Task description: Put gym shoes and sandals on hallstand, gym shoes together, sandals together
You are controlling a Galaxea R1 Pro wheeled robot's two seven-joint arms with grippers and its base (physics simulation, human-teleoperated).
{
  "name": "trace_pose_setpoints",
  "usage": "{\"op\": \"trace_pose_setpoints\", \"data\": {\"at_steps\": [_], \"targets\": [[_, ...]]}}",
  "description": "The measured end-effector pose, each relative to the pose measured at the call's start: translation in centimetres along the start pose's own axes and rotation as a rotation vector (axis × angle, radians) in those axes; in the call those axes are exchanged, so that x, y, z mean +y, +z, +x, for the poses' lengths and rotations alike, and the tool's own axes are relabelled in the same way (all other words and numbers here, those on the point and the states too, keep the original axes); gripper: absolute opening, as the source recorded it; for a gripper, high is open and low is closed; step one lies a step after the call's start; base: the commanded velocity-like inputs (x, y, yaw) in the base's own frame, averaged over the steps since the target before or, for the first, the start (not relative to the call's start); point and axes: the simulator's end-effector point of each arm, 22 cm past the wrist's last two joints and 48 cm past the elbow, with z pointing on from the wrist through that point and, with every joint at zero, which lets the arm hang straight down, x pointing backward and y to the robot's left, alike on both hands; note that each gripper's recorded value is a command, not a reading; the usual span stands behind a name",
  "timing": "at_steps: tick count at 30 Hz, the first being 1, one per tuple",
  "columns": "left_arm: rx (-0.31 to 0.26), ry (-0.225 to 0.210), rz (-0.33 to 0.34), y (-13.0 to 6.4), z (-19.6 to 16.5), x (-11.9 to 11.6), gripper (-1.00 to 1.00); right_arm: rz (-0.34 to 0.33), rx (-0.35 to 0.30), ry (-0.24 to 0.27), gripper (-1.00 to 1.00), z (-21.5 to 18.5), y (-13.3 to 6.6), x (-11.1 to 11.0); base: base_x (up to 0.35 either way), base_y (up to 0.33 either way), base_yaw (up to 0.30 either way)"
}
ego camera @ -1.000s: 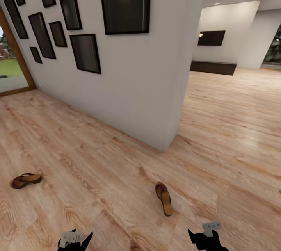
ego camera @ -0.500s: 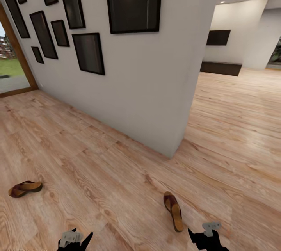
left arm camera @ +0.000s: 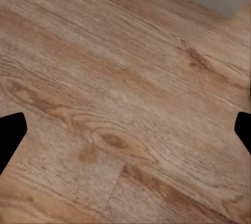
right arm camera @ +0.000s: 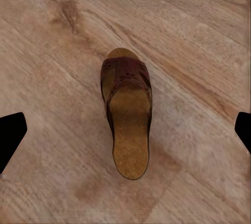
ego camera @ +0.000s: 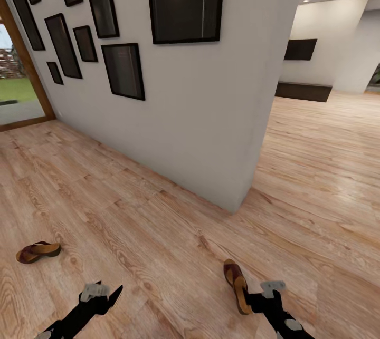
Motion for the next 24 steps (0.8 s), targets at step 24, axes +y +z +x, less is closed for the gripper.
{"op": "trace_pose_setpoints", "data": {"at_steps": [24], "targets": [[-0.067, 0.021, 0.334, 4.3, -13.8, -6.8, 1.0, 0.09, 0.098, 0.031, 1.0, -6.9, 1.5, 1.1, 0.0, 0.0, 0.0]]}}
